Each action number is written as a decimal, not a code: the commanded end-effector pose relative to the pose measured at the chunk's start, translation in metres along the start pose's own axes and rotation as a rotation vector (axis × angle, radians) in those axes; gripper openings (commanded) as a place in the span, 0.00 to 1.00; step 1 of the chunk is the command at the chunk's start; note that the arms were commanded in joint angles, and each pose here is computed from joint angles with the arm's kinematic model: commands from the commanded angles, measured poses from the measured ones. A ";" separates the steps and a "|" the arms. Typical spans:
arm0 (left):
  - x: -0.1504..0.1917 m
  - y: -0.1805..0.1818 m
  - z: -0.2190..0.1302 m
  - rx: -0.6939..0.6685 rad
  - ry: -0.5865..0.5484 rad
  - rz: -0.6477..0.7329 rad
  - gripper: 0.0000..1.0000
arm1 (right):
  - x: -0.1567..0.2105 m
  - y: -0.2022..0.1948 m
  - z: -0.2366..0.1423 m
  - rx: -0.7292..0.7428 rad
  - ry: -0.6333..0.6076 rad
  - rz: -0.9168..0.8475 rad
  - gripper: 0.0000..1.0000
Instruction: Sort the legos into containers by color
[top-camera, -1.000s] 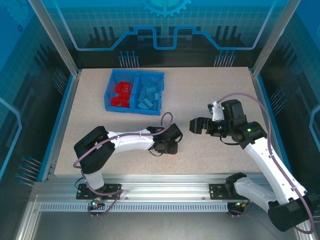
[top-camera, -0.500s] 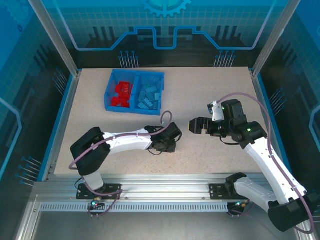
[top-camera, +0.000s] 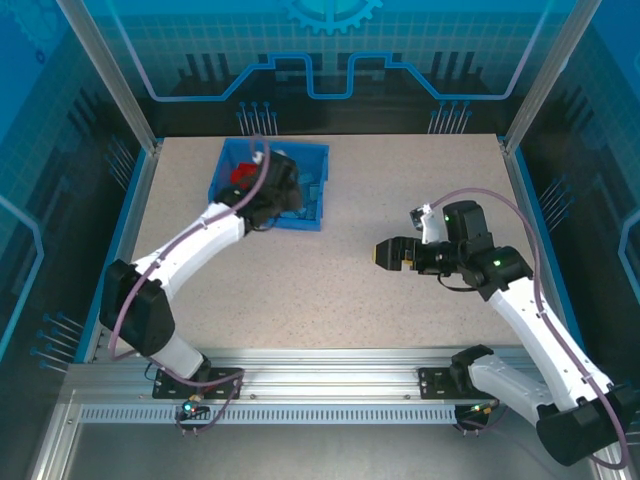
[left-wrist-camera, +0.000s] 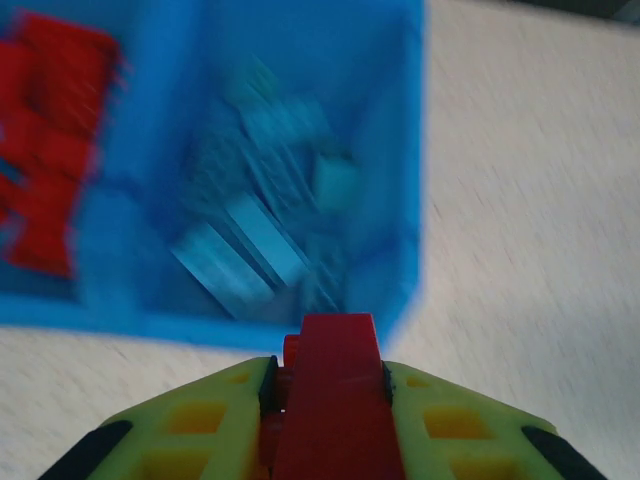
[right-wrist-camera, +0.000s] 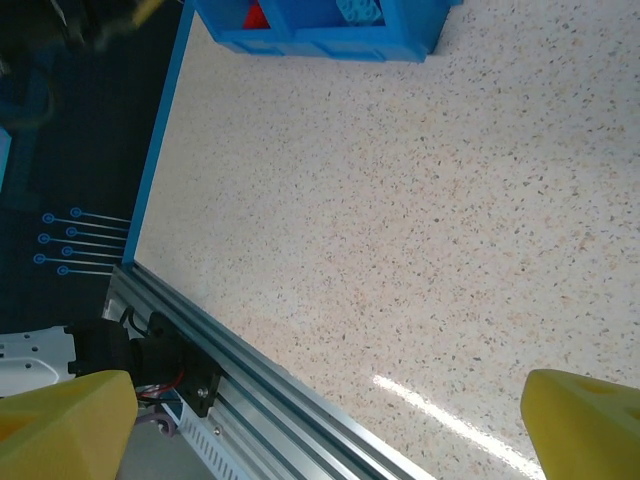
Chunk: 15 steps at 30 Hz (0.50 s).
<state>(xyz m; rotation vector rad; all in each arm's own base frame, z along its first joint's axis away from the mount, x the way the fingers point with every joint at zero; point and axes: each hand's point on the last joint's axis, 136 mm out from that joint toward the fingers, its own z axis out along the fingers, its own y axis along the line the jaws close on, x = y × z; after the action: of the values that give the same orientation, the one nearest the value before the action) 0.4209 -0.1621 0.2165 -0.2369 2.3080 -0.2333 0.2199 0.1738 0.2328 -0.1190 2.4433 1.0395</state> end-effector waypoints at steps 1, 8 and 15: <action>-0.047 0.042 0.018 -0.103 -0.082 -0.011 0.13 | 0.002 -0.004 -0.006 0.018 -0.027 0.010 1.00; -0.084 0.109 0.088 -0.230 -0.046 -0.127 0.13 | 0.004 -0.002 -0.014 0.020 -0.047 0.013 1.00; -0.093 0.133 0.136 -0.241 0.029 -0.171 0.35 | 0.007 -0.001 -0.025 0.035 -0.073 0.005 1.00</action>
<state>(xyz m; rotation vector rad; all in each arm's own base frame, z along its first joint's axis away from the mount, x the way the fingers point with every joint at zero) 0.5639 -0.0223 0.1475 -0.5755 2.3283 -0.0033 0.2079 0.1632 0.2424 -0.0974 2.3934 1.0057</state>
